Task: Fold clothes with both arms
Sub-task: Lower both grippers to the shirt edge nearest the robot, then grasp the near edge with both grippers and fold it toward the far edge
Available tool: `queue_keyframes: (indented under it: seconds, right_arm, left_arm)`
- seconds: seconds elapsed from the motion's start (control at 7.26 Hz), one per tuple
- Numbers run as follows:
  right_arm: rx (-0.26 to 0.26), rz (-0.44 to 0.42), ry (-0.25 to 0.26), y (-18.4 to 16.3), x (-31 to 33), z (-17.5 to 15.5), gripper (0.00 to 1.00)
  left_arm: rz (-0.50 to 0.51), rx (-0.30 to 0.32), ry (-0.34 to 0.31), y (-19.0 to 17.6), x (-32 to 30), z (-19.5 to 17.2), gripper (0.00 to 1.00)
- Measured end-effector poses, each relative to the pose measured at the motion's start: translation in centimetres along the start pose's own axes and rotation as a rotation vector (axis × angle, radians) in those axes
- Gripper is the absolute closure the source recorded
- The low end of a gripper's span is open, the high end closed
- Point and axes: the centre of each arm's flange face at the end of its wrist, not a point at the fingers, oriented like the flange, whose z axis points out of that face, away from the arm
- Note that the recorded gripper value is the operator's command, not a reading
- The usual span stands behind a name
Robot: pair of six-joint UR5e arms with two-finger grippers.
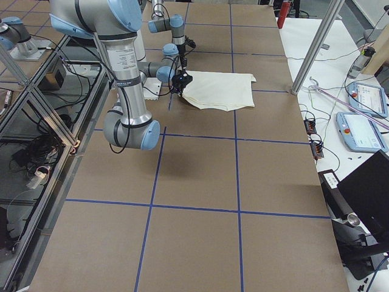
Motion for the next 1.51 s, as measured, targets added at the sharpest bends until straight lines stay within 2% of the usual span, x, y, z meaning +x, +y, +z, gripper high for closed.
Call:
queue_keyframes:
  seconds: [0.14, 0.28, 0.69, 0.96, 1.51]
  right_arm:
    - [-0.002, 0.000, -0.001, 0.0, 0.0, -0.1, 1.00]
    - [-0.002, 0.000, -0.001, 0.1, -0.1, -0.1, 1.00]
    - [-0.003, 0.000, -0.002, 0.0, 0.0, -0.1, 1.00]
    - [-0.015, 0.001, -0.012, -0.2, 0.3, -1.3, 1.00]
    - [-0.062, 0.004, -0.081, -1.5, 1.8, -7.2, 1.00]
  left_arm:
    - [-0.003, 0.000, 0.000, 0.1, 0.2, 0.3, 0.87]
    - [-0.009, -0.001, -0.001, 0.3, 0.4, 0.6, 1.00]
    - [-0.015, -0.014, 0.015, 1.0, 1.2, 0.1, 1.00]
    - [-0.010, -0.048, 0.080, 1.9, 2.5, -4.0, 1.00]
    - [-0.028, -0.129, 0.151, 5.6, 4.4, -10.5, 1.00]
